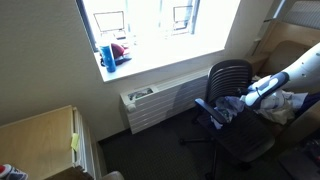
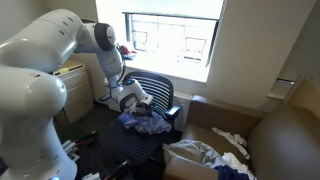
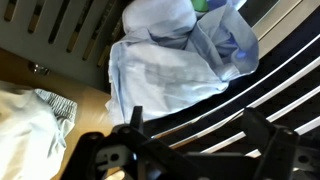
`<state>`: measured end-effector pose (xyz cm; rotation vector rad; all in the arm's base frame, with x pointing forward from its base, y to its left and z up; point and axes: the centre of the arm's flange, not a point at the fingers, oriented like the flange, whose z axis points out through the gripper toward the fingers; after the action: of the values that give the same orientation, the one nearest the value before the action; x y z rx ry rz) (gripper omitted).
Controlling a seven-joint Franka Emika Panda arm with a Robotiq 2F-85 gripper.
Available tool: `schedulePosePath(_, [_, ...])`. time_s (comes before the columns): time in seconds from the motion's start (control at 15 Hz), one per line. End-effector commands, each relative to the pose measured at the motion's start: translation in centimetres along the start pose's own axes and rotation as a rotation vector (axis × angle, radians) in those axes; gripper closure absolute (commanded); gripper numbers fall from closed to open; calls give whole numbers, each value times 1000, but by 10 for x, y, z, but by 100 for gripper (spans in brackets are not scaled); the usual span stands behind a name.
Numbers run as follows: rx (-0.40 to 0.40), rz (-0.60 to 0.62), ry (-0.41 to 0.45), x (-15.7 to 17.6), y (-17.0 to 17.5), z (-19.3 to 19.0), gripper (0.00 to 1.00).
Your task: Remove the blue t-shirt from the black chair and put it on the sofa
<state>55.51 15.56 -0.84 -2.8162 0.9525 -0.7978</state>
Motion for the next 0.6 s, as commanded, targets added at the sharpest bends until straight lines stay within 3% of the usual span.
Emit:
schedulePosePath(0.0, [14, 9, -174, -18, 8, 26, 0])
schedulePosePath(0.13, [-25, 42, -275, -39, 15, 47, 0])
schedulePosePath(0.2, [2, 29, -193, -34, 1, 18, 0])
schedulePosePath(0.33, [-21, 46, -246, -40, 13, 32, 0])
schedulePosePath(0.53, [-25, 50, -250, -42, 17, 38, 0])
